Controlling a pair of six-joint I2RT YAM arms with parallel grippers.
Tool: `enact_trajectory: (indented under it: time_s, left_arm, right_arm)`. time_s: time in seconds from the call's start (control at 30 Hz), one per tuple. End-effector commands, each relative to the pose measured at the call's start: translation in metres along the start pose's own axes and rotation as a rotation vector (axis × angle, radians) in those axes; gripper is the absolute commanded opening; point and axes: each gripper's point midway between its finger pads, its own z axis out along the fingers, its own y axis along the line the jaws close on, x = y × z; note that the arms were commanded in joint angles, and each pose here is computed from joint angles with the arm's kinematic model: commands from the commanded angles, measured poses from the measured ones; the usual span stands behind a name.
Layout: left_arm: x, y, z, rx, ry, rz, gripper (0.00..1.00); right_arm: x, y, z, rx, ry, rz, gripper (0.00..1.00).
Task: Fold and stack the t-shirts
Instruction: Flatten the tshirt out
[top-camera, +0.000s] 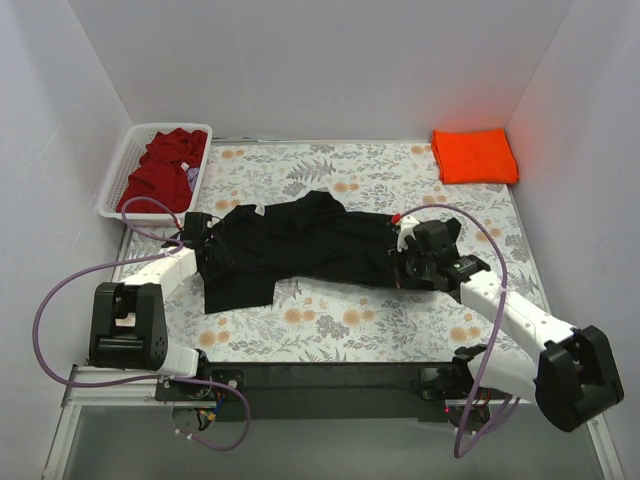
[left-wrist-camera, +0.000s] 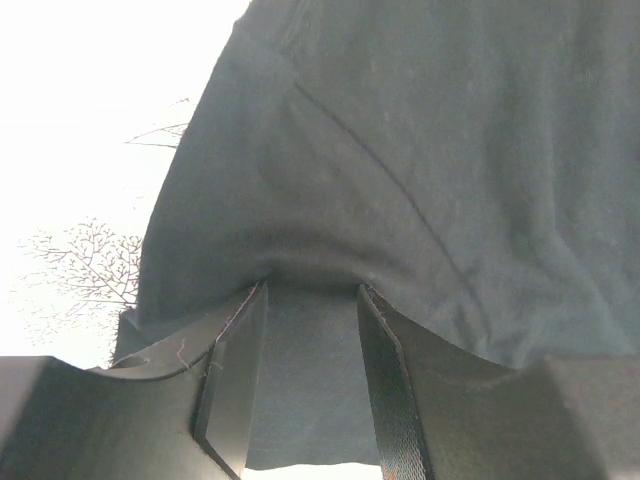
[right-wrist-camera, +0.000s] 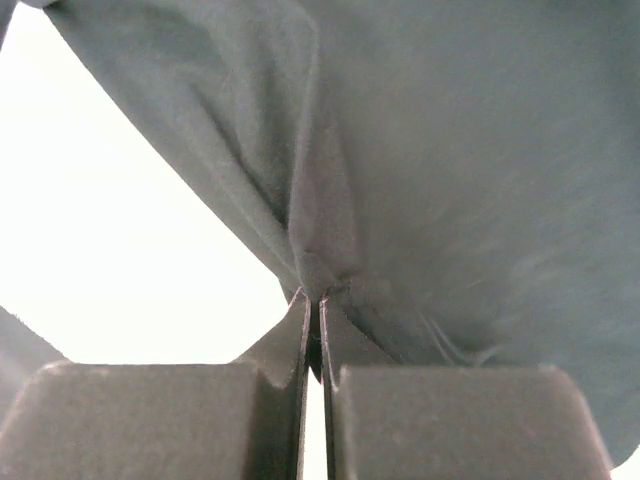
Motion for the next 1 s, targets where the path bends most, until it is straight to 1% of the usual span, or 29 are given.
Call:
enact_trajectory:
  time_s: [0.0,0.03,0.07,0.13,0.17,0.2,0.3,0.33,0.4,0.43,0.47,0.57,0.6,0.67,0.7,0.77,0.8,0.83,0.93,0.97]
  left_arm:
    - [-0.005,0.010,-0.007,-0.038,-0.034,0.003,0.41]
    - [-0.006,0.010,-0.007,-0.038,-0.038,0.001,0.41]
    - [-0.007,0.010,-0.008,-0.038,-0.042,0.001,0.40]
    - [-0.008,0.010,-0.009,-0.039,-0.048,-0.002,0.40]
    - [-0.008,0.011,-0.009,-0.042,-0.050,-0.004,0.41]
    - [-0.009,0.011,-0.009,-0.044,-0.051,-0.004,0.40]
    - [-0.012,0.009,-0.012,-0.035,-0.069,-0.007,0.40]
    - [-0.013,0.009,-0.013,-0.030,-0.073,-0.005,0.41]
    - [-0.015,0.003,-0.017,0.001,-0.080,0.003,0.42]
    - [-0.017,-0.002,-0.022,0.023,-0.095,0.009,0.43]
    - [-0.020,-0.009,-0.027,0.047,-0.107,0.018,0.44]
    - [-0.025,-0.037,-0.045,0.118,-0.159,0.085,0.47]
    - [-0.025,-0.056,-0.055,0.162,-0.177,0.132,0.48]
    - [-0.024,-0.080,-0.064,0.217,-0.189,0.179,0.49]
    - [-0.021,-0.104,-0.073,0.282,-0.189,0.221,0.50]
    - [-0.012,-0.123,-0.069,0.325,-0.156,0.287,0.51]
    - [-0.003,-0.149,-0.077,0.415,-0.137,0.332,0.51]
    - [0.003,-0.158,-0.075,0.445,-0.123,0.372,0.52]
    - [0.025,-0.192,-0.064,0.515,-0.085,0.465,0.54]
    - [0.031,-0.203,-0.054,0.519,-0.063,0.497,0.55]
  right_arm:
    - [0.063,0.033,-0.021,-0.182,0.105,0.106,0.06]
    - [0.083,0.036,-0.021,-0.200,0.148,0.147,0.16]
    - [0.094,0.045,-0.025,-0.255,0.179,0.168,0.18]
    - [0.114,0.071,-0.035,-0.399,0.265,0.239,0.28]
    - [0.120,0.077,-0.040,-0.429,0.297,0.274,0.31]
    - [0.119,0.079,-0.043,-0.443,0.308,0.268,0.33]
    - [0.112,0.072,-0.043,-0.392,0.297,0.243,0.36]
    - [0.100,0.061,-0.039,-0.312,0.256,0.220,0.36]
    - [0.087,0.048,-0.036,-0.232,0.211,0.210,0.39]
    - [0.080,0.033,-0.033,-0.157,0.180,0.220,0.39]
    - [0.068,0.025,-0.033,-0.118,0.149,0.228,0.39]
    - [0.050,-0.010,-0.031,0.032,0.082,0.266,0.43]
    - [0.041,-0.020,-0.032,0.062,0.050,0.277,0.45]
    - [0.030,-0.033,-0.029,0.108,0.011,0.285,0.47]
    - [0.025,-0.040,-0.028,0.126,-0.003,0.298,0.48]
    - [0.022,-0.052,-0.021,0.154,-0.011,0.318,0.48]
    - [0.021,-0.058,-0.019,0.169,-0.009,0.335,0.48]
    - [0.021,-0.062,-0.016,0.178,-0.010,0.338,0.47]
    - [0.021,-0.079,-0.006,0.221,-0.011,0.361,0.47]
    - [0.018,-0.084,-0.002,0.232,-0.023,0.364,0.47]
